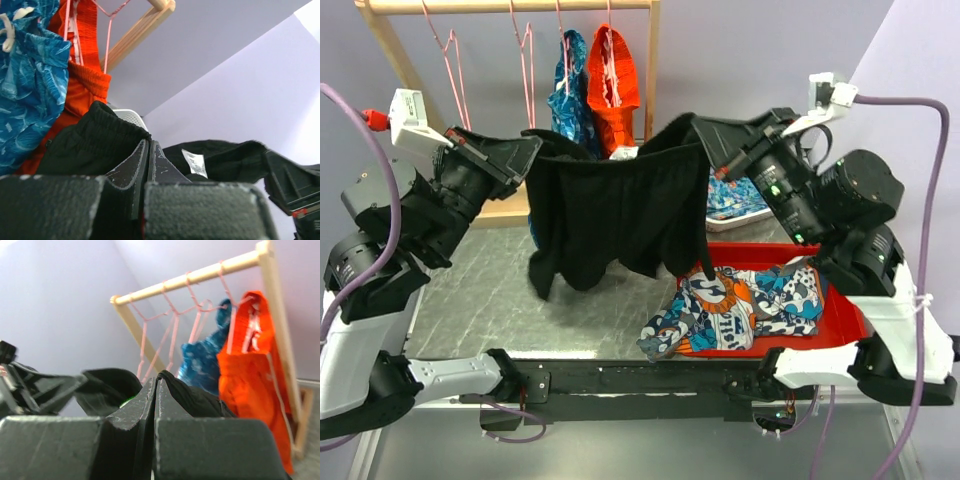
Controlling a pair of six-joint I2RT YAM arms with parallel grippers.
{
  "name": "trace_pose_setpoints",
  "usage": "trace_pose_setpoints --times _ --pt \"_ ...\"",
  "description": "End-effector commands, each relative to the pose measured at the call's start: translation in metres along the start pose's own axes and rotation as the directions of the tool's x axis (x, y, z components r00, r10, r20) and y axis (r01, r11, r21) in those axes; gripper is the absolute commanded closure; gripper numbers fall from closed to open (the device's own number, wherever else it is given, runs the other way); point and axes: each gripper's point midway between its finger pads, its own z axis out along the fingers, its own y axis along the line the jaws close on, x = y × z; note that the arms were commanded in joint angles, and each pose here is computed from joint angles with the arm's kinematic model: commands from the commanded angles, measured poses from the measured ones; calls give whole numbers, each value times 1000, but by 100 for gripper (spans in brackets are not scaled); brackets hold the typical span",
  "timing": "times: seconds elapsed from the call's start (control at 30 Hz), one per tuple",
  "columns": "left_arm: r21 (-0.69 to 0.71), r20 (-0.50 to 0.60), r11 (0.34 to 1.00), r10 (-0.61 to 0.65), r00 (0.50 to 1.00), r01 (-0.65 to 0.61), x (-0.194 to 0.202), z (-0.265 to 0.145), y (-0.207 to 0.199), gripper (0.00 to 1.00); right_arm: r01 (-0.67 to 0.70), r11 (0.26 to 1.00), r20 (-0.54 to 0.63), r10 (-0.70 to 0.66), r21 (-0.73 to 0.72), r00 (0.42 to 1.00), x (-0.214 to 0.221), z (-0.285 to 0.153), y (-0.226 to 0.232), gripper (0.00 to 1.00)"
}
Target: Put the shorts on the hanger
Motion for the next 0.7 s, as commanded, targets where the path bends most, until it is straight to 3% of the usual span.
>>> trace_pose_setpoints --times 0.0,0.1,0.13,0.17,0.2,0.23,0.27,0.3,0.33,0.4,0.43,0.47,0.57,0.67 --pt "-52 -12 998 41 999 -42 3 -12 23 99 -46 997 31 48 -66 998 -10 -4 13 100" --pt "-97 -70 995 29 997 -35 36 -16 54 99 -69 997 -56 66 -41 996 43 -11 -6 100" --pt "-147 -129 988 33 991 -52 67 -11 79 99 -74 997 -84 72 -26 994 61 -15 -14 100" --pt "-167 -155 984 30 987 -56 81 -12 92 99 -46 999 -166 48 17 985 114 -15 -34 100" --pt "-159 -163 987 6 987 -32 86 -21 99 99 -69 997 -173 73 29 982 124 -26 -43 100" --pt "-216 -232 975 11 973 -62 125 -20 132 99 -64 996 -195 75 64 978 145 -31 -56 100" --pt "-229 -254 972 -2 967 -58 139 -23 145 99 -33 994 -265 59 101 962 191 -38 -77 100" --pt "-223 -251 974 -20 968 -37 145 -29 154 99 -41 992 -280 73 121 957 205 -44 -87 100" --pt "-271 -309 960 -18 951 -69 177 -32 184 99 -38 989 -304 81 145 949 223 -49 -97 100" --pt "-285 -327 955 -19 945 -80 190 -38 201 87 -45 986 -383 104 161 918 265 -58 -112 100" --pt "-299 -344 949 -4 939 -106 197 -41 211 75 -42 986 -400 106 164 910 274 -61 -116 100" --pt "-303 -340 946 6 941 -116 194 -42 212 51 -32 984 -424 105 176 899 288 -66 -122 100" --pt "-282 -296 945 76 952 -163 162 -40 194 33 -23 981 -457 110 192 882 303 -72 -128 100" --pt "-275 -202 943 134 970 -187 115 -35 166 31 -22 980 -478 114 196 871 309 -74 -129 100"
